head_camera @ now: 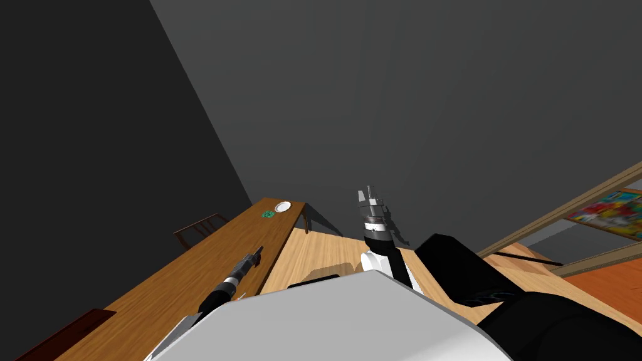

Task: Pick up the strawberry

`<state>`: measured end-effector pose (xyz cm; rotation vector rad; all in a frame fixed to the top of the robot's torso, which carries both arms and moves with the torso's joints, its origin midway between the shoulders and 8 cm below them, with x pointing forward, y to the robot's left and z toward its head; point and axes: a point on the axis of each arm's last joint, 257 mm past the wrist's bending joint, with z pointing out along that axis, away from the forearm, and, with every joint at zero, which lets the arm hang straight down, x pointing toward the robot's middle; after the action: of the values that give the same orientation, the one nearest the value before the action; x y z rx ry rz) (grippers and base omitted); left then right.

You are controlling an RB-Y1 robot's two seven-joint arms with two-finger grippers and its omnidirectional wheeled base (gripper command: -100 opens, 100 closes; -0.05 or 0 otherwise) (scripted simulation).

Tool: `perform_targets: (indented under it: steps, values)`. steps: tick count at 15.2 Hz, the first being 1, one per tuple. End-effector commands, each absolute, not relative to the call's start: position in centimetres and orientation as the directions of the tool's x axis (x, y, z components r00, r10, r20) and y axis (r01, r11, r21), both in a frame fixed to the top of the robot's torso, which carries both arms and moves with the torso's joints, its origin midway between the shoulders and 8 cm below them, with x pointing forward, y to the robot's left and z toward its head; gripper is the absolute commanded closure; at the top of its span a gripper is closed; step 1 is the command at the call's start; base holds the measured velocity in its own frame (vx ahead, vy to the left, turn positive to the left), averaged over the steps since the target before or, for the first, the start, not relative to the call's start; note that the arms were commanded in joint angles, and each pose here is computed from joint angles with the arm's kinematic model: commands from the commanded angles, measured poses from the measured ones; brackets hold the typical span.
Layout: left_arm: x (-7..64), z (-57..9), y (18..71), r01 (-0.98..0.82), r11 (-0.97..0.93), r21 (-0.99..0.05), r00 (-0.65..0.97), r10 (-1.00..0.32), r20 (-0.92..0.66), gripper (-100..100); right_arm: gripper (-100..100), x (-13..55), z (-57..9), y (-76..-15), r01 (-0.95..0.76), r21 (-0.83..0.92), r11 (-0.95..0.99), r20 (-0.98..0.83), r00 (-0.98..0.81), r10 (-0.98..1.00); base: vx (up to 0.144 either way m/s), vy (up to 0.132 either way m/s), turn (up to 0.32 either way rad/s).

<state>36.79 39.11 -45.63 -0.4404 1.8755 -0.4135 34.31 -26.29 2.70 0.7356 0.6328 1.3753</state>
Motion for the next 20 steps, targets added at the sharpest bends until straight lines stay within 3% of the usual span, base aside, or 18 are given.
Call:
perform_targets:
  steps: [1,5,6,10,13,14,20]
  values:
    - [36.8,-45.6,39.1,-0.102,0.869,-0.483,-0.32,-0.489,-0.812,-100,0,34.3,2.7,-26.3,-0.629,0.776,0.045,0.024,0.1,0.995,0.008,0.003,-0.01]
    - [38.2,-43.8,40.8,-0.086,0.884,-0.46,-0.296,-0.464,-0.835,-100,0,34.3,2.7,-26.3,-0.629,0.776,0.045,0.024,0.1,0.995,0.018,-0.103,-0.014]
    - [38.3,-43.7,40.8,-0.085,0.884,-0.46,-0.295,-0.463,-0.836,100,0,34.3,2.7,-26.3,-0.629,0.776,0.045,0.024,0.1,0.995,0.006,-0.028,0.006]
    - [38.3,-43.7,40.8,-0.085,0.884,-0.46,-0.295,-0.463,-0.836,100,0,34.3,2.7,-26.3,-0.629,0.776,0.045,0.023,0.1,0.995,0.001,-0.005,0.001]
    - [37.2,-44.9,39.8,-0.098,0.874,-0.475,-0.311,-0.48,-0.82,100,0,34.3,2.7,-26.3,-0.629,0.776,0.045,0.023,0.1,0.995,-0.011,0.095,0.017]
    - [36.5,-45.7,41.6,-0.141,0.88,-0.454,-0.327,-0.474,-0.818,-100,0,34.3,2.7,-26.3,-0.629,0.776,0.045,0.023,0.1,0.995,0.006,-0.018,0.02]
    - [35.3,-46.6,45.1,-0.215,0.886,-0.41,-0.348,-0.462,-0.816,-100,0,34.3,2.7,-26.3,-0.629,0.776,0.045,0.024,0.1,0.995,0.012,-0.098,0.034]
